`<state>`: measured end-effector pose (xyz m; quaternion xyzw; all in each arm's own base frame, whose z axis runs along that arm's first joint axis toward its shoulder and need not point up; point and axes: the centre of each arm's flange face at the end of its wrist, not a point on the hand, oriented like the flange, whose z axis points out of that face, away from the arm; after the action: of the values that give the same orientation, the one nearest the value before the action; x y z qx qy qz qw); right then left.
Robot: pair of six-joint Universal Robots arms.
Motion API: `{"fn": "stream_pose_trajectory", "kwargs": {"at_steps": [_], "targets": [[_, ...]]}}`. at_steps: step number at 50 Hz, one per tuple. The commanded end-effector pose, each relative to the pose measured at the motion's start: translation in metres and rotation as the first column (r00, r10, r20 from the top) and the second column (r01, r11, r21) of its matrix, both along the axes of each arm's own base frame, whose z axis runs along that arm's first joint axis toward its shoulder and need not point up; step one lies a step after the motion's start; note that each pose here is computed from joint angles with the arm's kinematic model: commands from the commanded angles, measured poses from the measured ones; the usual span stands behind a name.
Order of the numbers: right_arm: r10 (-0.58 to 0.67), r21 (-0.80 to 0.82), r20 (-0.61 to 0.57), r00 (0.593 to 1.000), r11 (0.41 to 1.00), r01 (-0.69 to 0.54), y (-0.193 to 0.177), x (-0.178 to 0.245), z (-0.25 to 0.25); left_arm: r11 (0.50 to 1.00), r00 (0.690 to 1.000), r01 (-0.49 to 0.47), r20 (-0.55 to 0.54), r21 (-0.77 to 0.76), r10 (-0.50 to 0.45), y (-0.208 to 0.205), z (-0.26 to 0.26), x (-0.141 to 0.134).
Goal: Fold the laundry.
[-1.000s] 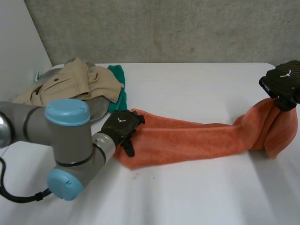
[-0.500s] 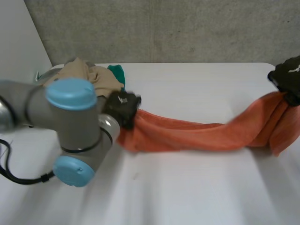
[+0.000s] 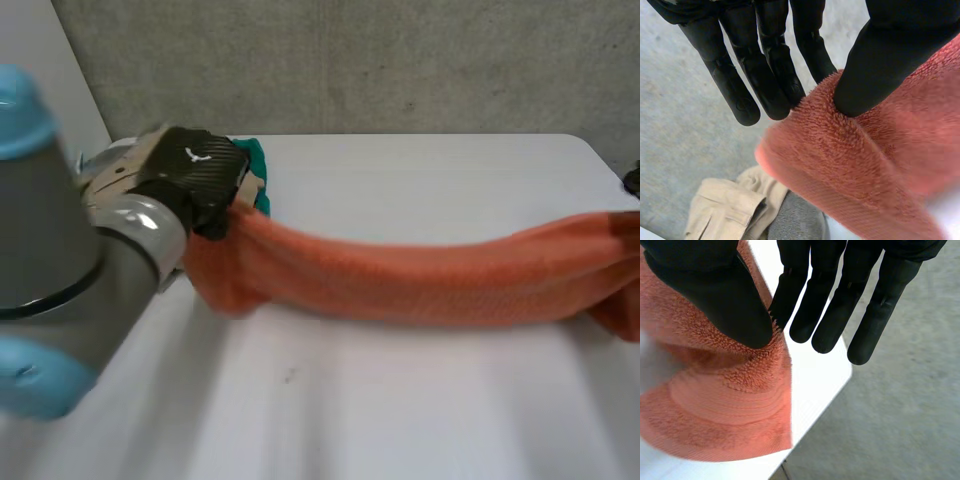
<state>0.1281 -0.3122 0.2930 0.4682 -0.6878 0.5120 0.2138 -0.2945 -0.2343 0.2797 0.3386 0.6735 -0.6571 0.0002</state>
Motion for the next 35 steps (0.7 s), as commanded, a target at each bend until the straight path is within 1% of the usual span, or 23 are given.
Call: {"fn": "stream_pose_trajectory", "kwargs": {"at_steps": [1, 3, 4, 5, 6, 7, 10, 11, 12, 14, 16, 17, 19, 20, 21, 22, 23, 24, 25, 28, 29, 33, 35], "targets": [[-0.056, -0.192, -0.031, 0.998, 0.98, 0.049, -0.06, 0.02, -0.008, 0.975, 0.998, -0.018, -0.055, -0.222, 0.006, -0.064, 0.012, -0.033], [-0.078, -0.31, -0.012, 0.997, 0.948, 0.071, -0.074, 0.024, 0.007, 0.926, 0.995, -0.04, -0.102, -0.375, 0.001, -0.08, 0.044, -0.043], [-0.081, -0.432, 0.027, 0.996, 0.898, 0.085, -0.084, 0.031, 0.026, 0.904, 0.992, -0.054, -0.123, -0.425, 0.001, -0.085, 0.056, -0.045], [-0.074, -0.491, 0.05, 0.996, 0.867, 0.089, -0.088, 0.034, 0.037, 0.876, 0.989, -0.071, -0.149, -0.477, -0.001, -0.089, 0.071, -0.045], [-0.062, -0.545, 0.073, 0.995, 0.833, 0.092, -0.091, 0.037, 0.047, 0.822, 0.981, -0.103, -0.195, -0.56, -0.009, -0.092, 0.096, -0.045], [-0.029, -0.643, 0.124, 0.992, 0.759, 0.103, -0.095, 0.042, 0.065, 0.795, 0.976, -0.121, -0.219, -0.594, -0.015, -0.094, 0.106, -0.045], [0.03, -0.749, 0.195, 0.98, 0.65, 0.129, -0.099, 0.045, 0.085, 0.713, 0.955, -0.181, -0.295, -0.677, -0.037, -0.096, 0.136, -0.04], [0.067, -0.788, 0.232, 0.97, 0.598, 0.147, -0.099, 0.045, 0.092, 0.701, 0.951, -0.189, -0.305, -0.687, -0.043, -0.096, 0.138, -0.041], [0.086, -0.803, 0.245, 0.966, 0.577, 0.152, -0.099, 0.045, 0.095, 0.696, 0.95, -0.19, -0.31, -0.693, -0.049, -0.095, 0.139, -0.041], [0.117, -0.811, 0.259, 0.959, 0.566, 0.15, -0.096, 0.046, 0.094, 0.7, 0.948, -0.189, -0.312, -0.689, -0.052, -0.093, 0.135, -0.042], [0.15, -0.794, 0.269, 0.951, 0.594, 0.131, -0.09, 0.047, 0.086, 0.719, 0.952, -0.178, -0.302, -0.672, -0.047, -0.091, 0.128, -0.04], [0.158, -0.781, 0.268, 0.95, 0.613, 0.118, -0.087, 0.048, 0.08, 0.751, 0.958, -0.159, -0.285, -0.64, -0.04, -0.088, 0.115, -0.039], [0.161, -0.75, 0.267, 0.95, 0.653, 0.1, -0.083, 0.049, 0.067, 0.785, 0.965, -0.133, -0.259, -0.605, -0.036, -0.084, 0.097, -0.037], [0.158, -0.734, 0.268, 0.95, 0.672, 0.096, -0.081, 0.048, 0.06, 0.816, 0.972, -0.108, -0.232, -0.568, -0.032, -0.081, 0.078, -0.035], [0.147, -0.7, 0.27, 0.952, 0.708, 0.09, -0.079, 0.048, 0.047, 0.816, 0.972, -0.108, -0.231, -0.568, -0.032, -0.081, 0.077, -0.035], [0.131, -0.649, 0.272, 0.953, 0.757, 0.081, -0.075, 0.047, 0.028, 0.855, 0.98, -0.07, -0.194, -0.514, -0.036, -0.074, 0.051, -0.033], [0.122, -0.623, 0.273, 0.954, 0.778, 0.079, -0.073, 0.047, 0.02, 0.879, 0.985, -0.043, -0.169, -0.474, -0.043, -0.07, 0.033, -0.031], [0.109, -0.589, 0.275, 0.955, 0.804, 0.078, -0.07, 0.046, 0.01, 0.892, 0.987, -0.03, -0.156, -0.452, -0.046, -0.068, 0.023, -0.03], [0.085, -0.519, 0.277, 0.957, 0.851, 0.075, -0.063, 0.045, -0.011, 0.905, 0.989, -0.017, -0.141, -0.425, -0.048, -0.065, 0.012, -0.028], [0.047, -0.389, 0.278, 0.959, 0.919, 0.068, -0.048, 0.044, -0.045, 0.952, 0.996, 0.02, -0.079, -0.305, -0.047, -0.053, -0.038, -0.019], [0.035, -0.295, 0.277, 0.96, 0.954, 0.05, -0.036, 0.044, -0.067, 0.96, 0.997, 0.024, -0.064, -0.278, -0.043, -0.049, -0.049, -0.016], [0.018, -0.103, 0.274, 0.961, 0.995, 0.011, -0.009, 0.041, -0.112, 0.986, 0.999, 0.043, -0.001, -0.162, -0.044, -0.027, -0.098, -0.004], [0.015, -0.045, 0.274, 0.962, 0.999, -0.002, -0.001, 0.038, -0.126, 0.993, 0.998, 0.053, 0.034, -0.105, -0.049, -0.013, -0.118, 0.002]]}}
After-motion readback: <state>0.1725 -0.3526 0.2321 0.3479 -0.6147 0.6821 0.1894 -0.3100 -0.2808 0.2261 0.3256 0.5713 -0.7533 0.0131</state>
